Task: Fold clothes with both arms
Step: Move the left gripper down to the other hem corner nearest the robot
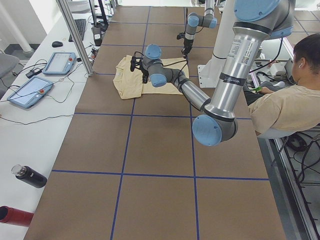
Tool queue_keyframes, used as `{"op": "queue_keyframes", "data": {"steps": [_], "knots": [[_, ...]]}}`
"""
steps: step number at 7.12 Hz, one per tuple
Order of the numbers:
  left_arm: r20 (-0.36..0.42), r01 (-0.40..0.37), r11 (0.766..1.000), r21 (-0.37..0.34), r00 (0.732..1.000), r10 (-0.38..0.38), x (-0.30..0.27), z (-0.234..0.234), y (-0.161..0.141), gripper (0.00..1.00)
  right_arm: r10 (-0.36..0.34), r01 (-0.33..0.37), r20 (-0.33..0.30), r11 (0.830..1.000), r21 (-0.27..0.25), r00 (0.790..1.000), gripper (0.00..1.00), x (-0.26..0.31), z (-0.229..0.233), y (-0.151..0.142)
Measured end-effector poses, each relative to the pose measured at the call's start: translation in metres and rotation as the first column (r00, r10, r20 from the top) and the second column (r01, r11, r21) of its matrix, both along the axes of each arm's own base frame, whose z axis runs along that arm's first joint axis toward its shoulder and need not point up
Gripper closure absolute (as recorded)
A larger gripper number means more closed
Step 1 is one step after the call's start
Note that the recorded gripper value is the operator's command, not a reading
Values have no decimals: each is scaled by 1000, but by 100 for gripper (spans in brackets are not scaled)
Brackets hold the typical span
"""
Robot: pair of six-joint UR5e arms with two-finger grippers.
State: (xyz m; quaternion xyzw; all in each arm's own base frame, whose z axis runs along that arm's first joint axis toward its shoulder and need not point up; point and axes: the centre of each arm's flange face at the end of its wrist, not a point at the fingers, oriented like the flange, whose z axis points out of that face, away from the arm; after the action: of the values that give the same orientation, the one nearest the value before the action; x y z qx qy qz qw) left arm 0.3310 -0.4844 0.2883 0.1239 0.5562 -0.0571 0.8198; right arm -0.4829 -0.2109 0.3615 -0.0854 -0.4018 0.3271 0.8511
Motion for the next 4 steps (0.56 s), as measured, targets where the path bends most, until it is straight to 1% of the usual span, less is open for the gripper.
{"op": "queue_keyframes", "data": {"steps": [1, 2, 3, 4], "knots": [[-9, 22, 996, -89, 1000, -23, 3, 0, 5, 39, -6, 6, 4, 1000, -5, 1000, 100, 8, -1, 2], [-20, 36, 981, -191, 999, -41, 14, 2, 23, 39, -13, 13, 6, 1000, -10, 1000, 100, 14, -1, 4], [-15, 50, 958, -281, 998, -57, 36, 9, 58, 39, -16, 16, 8, 1000, -12, 1000, 100, 16, -1, 4], [-4, 72, 930, -361, 997, -79, 64, 15, 103, 40, -17, 17, 9, 1000, -13, 1000, 100, 17, -2, 5]]}}
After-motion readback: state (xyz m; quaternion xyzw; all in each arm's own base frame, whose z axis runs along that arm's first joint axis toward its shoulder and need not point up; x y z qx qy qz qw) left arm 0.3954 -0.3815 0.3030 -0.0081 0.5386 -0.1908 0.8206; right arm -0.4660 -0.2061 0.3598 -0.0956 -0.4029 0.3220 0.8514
